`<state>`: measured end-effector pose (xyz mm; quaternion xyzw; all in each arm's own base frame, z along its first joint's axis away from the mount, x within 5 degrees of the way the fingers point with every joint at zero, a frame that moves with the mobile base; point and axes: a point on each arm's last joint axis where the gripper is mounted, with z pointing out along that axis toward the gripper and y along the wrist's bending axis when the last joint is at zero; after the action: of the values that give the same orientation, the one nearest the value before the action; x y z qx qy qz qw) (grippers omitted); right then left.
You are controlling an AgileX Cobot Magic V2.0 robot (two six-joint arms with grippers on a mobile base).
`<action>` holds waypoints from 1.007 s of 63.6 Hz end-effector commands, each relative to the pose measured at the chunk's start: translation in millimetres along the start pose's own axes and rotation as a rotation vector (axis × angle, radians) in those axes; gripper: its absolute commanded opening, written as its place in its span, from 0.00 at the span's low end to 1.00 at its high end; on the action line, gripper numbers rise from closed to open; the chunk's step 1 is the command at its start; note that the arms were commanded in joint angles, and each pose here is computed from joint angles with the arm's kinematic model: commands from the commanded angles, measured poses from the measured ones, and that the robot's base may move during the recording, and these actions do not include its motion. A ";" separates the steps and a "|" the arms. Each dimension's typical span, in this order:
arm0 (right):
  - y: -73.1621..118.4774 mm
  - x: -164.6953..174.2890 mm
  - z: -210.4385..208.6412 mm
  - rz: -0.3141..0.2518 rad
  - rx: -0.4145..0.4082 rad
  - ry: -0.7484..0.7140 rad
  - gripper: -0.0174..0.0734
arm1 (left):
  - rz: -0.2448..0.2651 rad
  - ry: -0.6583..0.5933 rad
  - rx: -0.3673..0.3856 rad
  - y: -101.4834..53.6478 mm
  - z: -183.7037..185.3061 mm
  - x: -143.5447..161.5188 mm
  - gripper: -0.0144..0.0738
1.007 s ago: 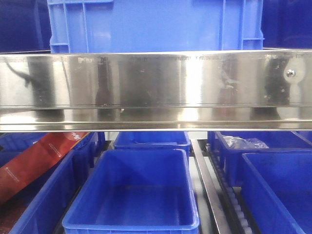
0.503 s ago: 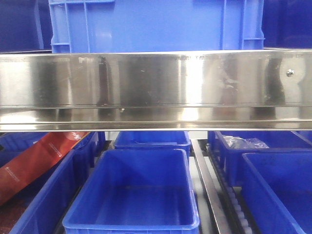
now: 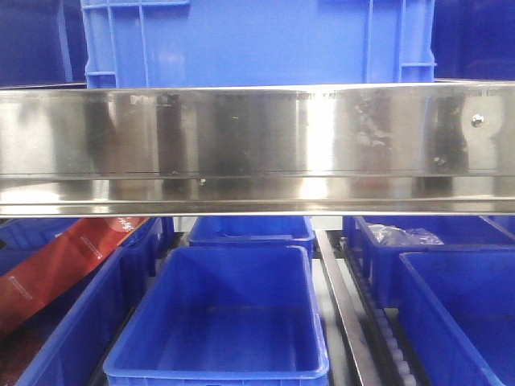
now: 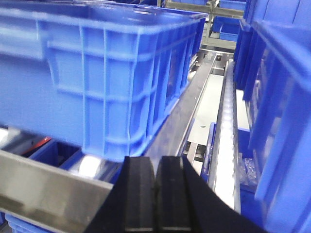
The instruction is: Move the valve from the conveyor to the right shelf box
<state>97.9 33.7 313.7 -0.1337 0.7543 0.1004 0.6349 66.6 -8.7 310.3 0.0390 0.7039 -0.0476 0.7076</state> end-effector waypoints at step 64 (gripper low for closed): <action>-0.7 4.5 -0.8 -0.007 0.009 -0.038 0.01 | 0.129 -0.028 -0.109 7.7 -4.6 21.7 0.04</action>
<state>97.2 33.4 308.1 -0.1321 0.7506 0.1013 0.6394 65.7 -3.2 293.7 0.0498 0.6939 0.0159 0.7182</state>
